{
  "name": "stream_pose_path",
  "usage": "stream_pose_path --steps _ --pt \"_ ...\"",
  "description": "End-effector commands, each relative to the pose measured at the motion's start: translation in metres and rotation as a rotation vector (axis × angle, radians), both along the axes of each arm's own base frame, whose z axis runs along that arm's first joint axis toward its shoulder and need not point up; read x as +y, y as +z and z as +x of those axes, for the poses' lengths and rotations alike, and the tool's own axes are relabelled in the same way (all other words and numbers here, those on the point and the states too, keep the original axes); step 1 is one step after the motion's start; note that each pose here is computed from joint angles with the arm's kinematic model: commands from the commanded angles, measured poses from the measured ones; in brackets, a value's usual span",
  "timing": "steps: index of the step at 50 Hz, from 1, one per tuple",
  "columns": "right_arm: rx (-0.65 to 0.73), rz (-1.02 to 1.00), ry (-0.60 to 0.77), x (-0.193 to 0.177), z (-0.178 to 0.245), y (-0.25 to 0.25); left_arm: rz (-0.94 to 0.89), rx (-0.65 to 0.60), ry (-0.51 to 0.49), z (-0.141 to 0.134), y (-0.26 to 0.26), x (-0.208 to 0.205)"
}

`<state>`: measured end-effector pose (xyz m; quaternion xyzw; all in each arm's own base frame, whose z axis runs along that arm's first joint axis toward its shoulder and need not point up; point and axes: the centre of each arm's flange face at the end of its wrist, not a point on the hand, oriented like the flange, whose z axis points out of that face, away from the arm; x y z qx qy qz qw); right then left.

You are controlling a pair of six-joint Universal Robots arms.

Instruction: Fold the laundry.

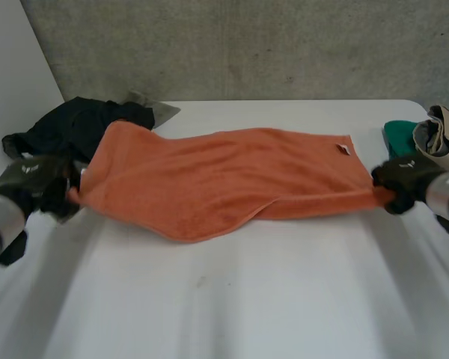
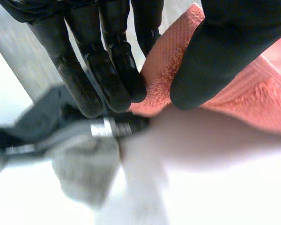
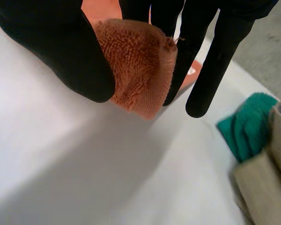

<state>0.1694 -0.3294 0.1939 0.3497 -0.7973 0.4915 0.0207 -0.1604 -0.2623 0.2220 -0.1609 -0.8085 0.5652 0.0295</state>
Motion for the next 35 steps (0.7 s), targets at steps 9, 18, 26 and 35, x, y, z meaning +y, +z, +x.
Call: stream_pose_path --steps 9,18,26,35 --pt "0.44 0.078 0.244 0.056 -0.023 -0.009 0.256 -0.267 -0.239 0.007 -0.009 0.04" --pt "0.331 -0.106 0.124 -0.01 -0.007 -0.028 0.008 -0.18 -0.087 -0.007 -0.022 -0.035" --pt "0.196 -0.377 0.055 -0.059 0.011 -0.025 -0.165 -0.127 -0.006 -0.031 -0.026 -0.084" --pt "0.187 -0.49 0.036 -0.099 0.029 -0.051 -0.188 -0.176 0.086 -0.044 -0.048 -0.126"
